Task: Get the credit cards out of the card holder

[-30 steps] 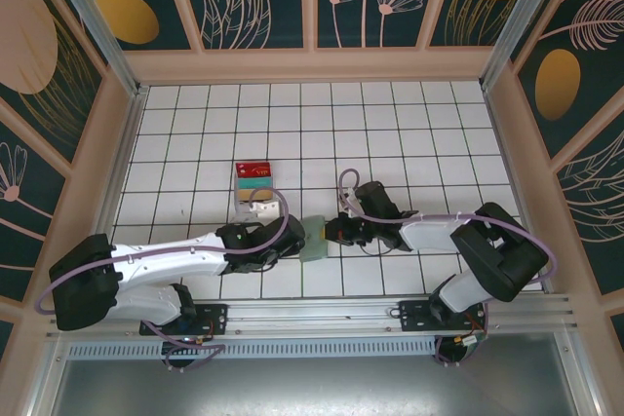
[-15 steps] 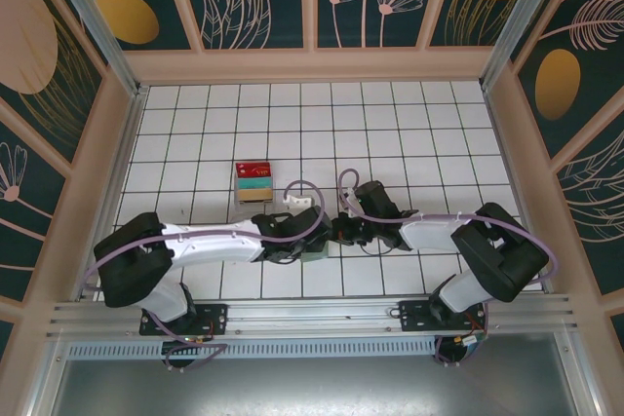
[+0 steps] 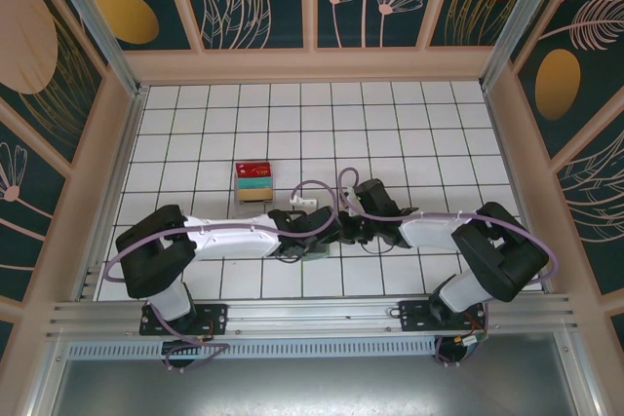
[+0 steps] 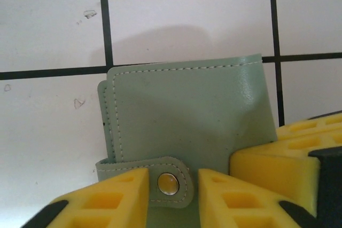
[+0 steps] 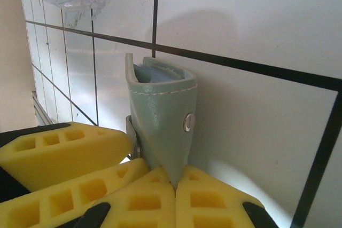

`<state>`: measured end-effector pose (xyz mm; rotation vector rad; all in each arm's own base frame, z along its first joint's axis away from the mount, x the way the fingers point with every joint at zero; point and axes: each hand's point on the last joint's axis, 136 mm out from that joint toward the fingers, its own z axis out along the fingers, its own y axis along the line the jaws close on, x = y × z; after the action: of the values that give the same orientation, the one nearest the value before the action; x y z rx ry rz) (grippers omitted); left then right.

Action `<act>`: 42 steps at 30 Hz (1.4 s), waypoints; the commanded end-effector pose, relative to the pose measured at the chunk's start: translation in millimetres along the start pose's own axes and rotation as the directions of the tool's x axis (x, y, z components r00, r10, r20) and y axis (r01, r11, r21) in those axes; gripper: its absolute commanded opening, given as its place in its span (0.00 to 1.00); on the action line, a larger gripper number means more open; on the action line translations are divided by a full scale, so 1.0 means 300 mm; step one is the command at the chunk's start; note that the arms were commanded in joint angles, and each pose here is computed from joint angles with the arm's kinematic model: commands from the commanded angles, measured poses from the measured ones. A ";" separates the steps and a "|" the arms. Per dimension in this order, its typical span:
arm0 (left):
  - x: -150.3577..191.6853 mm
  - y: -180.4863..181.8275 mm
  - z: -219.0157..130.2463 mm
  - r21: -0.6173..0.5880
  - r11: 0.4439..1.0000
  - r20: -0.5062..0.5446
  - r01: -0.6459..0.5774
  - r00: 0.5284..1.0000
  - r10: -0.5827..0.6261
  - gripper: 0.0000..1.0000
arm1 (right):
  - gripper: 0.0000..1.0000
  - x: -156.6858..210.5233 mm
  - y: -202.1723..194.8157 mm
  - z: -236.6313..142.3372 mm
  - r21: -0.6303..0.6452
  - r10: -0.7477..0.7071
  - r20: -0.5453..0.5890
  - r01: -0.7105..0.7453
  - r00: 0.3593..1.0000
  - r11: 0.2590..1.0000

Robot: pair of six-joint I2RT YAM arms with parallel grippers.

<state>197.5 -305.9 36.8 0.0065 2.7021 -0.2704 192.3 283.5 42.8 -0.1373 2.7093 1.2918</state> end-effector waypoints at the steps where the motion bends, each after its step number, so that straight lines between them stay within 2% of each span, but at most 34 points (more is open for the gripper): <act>1: 0.029 0.150 0.045 -0.205 0.978 -0.016 -0.049 0.999 0.047 0.20 | 0.00 -0.020 0.052 -0.005 -0.042 -0.045 -0.006 0.045 0.999 0.998; 4: 0.003 0.153 0.036 -0.231 0.972 0.005 -0.042 0.999 0.044 0.00 | 0.00 -0.026 0.055 -0.008 -0.040 -0.049 -0.003 0.049 0.999 0.998; 14: -0.036 0.278 -0.048 -0.276 0.960 0.066 0.041 0.998 -0.023 0.00 | 0.00 -0.043 0.011 -0.030 -0.026 -0.013 0.020 0.014 1.000 1.000; 20: -0.068 0.277 -0.100 -0.262 0.963 0.099 0.069 0.994 -0.044 0.00 | 0.00 -0.048 -0.001 -0.033 -0.025 -0.006 0.023 0.007 1.000 1.000; 27: -0.102 0.329 -0.142 -0.313 0.945 0.125 0.093 0.991 -0.056 0.00 | 0.00 -0.051 -0.024 -0.035 -0.005 0.010 0.032 -0.010 0.999 1.000; 29: -0.110 0.324 -0.145 -0.293 0.951 0.133 0.097 0.989 -0.059 0.00 | 0.00 -0.051 -0.023 -0.036 -0.011 0.011 0.036 -0.010 0.999 1.000; 32: -0.144 0.244 -0.162 -0.172 0.982 0.150 0.081 0.987 -0.056 0.00 | 0.00 -0.055 -0.011 -0.037 -0.024 0.005 0.035 -0.004 0.999 1.000; 33: -0.155 0.221 -0.172 -0.136 0.988 0.157 0.078 0.986 -0.056 0.00 | 0.08 -0.057 -0.010 -0.037 -0.023 0.005 0.037 -0.004 0.999 1.000; 35: -0.191 0.165 -0.199 -0.064 0.996 0.182 0.067 0.982 -0.054 0.00 | 0.37 -0.065 -0.006 -0.039 -0.018 -0.001 0.041 0.002 0.999 1.000; 36: -0.205 0.145 -0.211 -0.039 0.997 0.189 0.062 0.981 -0.053 0.00 | 0.46 -0.071 -0.005 -0.042 -0.012 -0.003 0.047 0.003 0.999 1.000; 42: -0.252 0.019 -0.268 0.138 0.990 0.218 0.007 0.975 -0.038 0.00 | 0.64 -0.117 0.055 -0.073 -0.019 -0.049 0.084 0.051 0.995 0.999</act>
<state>225.6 -259.6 111.5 -0.0754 2.5305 -0.2907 210.4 274.3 52.0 -0.1202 2.6745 1.2886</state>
